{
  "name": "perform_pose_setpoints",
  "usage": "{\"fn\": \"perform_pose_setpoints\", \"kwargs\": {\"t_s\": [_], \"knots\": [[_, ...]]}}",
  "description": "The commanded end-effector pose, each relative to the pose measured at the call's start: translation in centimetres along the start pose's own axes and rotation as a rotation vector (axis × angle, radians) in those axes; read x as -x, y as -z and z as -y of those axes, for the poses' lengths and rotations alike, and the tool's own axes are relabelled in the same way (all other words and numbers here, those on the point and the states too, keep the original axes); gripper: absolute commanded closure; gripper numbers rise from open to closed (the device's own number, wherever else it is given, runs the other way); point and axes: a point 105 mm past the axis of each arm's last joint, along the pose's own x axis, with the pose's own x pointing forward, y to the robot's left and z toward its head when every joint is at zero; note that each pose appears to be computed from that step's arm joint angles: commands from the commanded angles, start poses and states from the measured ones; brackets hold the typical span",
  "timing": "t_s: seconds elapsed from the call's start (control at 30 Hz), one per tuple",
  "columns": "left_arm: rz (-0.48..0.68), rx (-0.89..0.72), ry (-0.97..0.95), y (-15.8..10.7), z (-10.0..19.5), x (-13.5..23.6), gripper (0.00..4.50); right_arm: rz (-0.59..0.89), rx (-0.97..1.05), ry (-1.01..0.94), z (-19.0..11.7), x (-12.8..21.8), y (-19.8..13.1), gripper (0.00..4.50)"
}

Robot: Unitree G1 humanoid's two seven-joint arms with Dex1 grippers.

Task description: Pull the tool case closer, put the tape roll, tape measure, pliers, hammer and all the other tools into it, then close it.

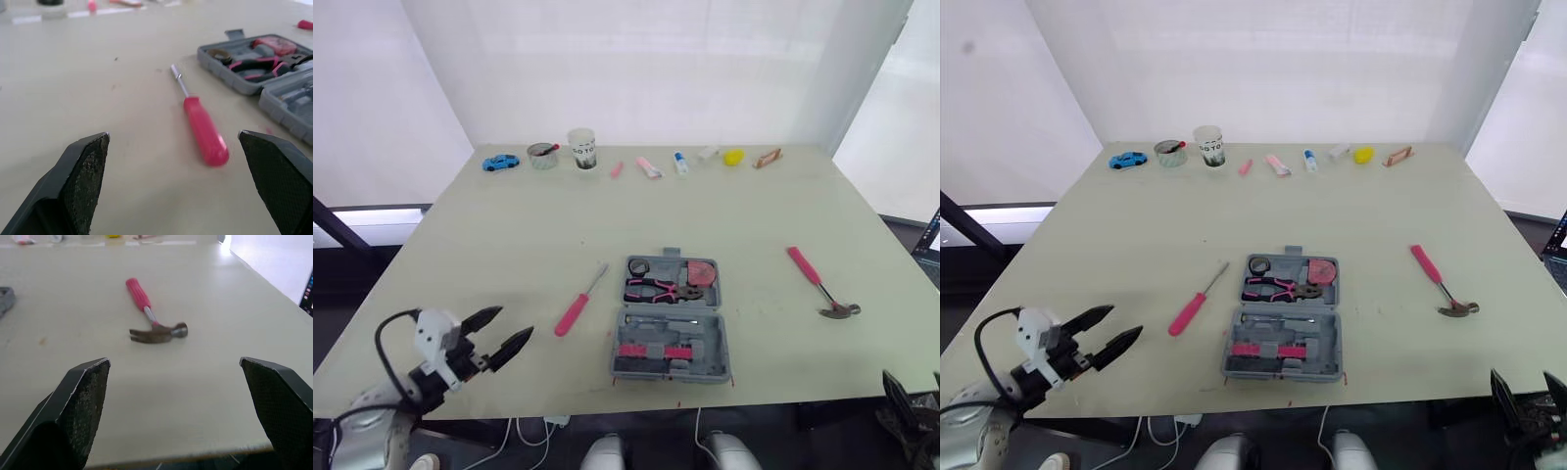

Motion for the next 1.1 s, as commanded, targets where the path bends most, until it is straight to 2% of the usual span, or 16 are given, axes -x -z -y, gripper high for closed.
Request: {"fn": "perform_pose_setpoints", "kwargs": {"t_s": [0.03, 0.27, 0.4, 0.53, 0.73, 1.1], "knots": [[0.031, -0.067, 0.079, -2.0, 0.7, -1.6, 0.0, 0.019, 0.021, -0.037, -0.6, -1.8, -1.8, 0.02], [0.082, -0.113, 0.274, -4.8, 3.0, -4.5, 0.0, -0.03, 0.071, -0.151, -1.3, -6.0, -3.0, 0.02], [0.102, -0.137, 0.414, -6.5, 4.7, -5.4, 0.0, -0.098, 0.111, -0.19, 0.2, -8.5, -2.9, 0.02], [0.081, -0.154, 0.525, -7.3, 5.8, -5.4, 0.0, -0.159, 0.117, -0.207, 1.5, -9.4, -2.7, 0.02], [0.092, -0.196, 0.605, -8.8, 6.4, -6.2, 0.0, -0.222, 0.096, -0.198, 3.0, -11.4, -2.2, 0.02], [0.122, -0.218, 0.746, -10.5, 9.0, -6.7, 0.0, -0.293, 0.099, -0.285, 1.5, -16.2, -2.0, 0.02]]}}
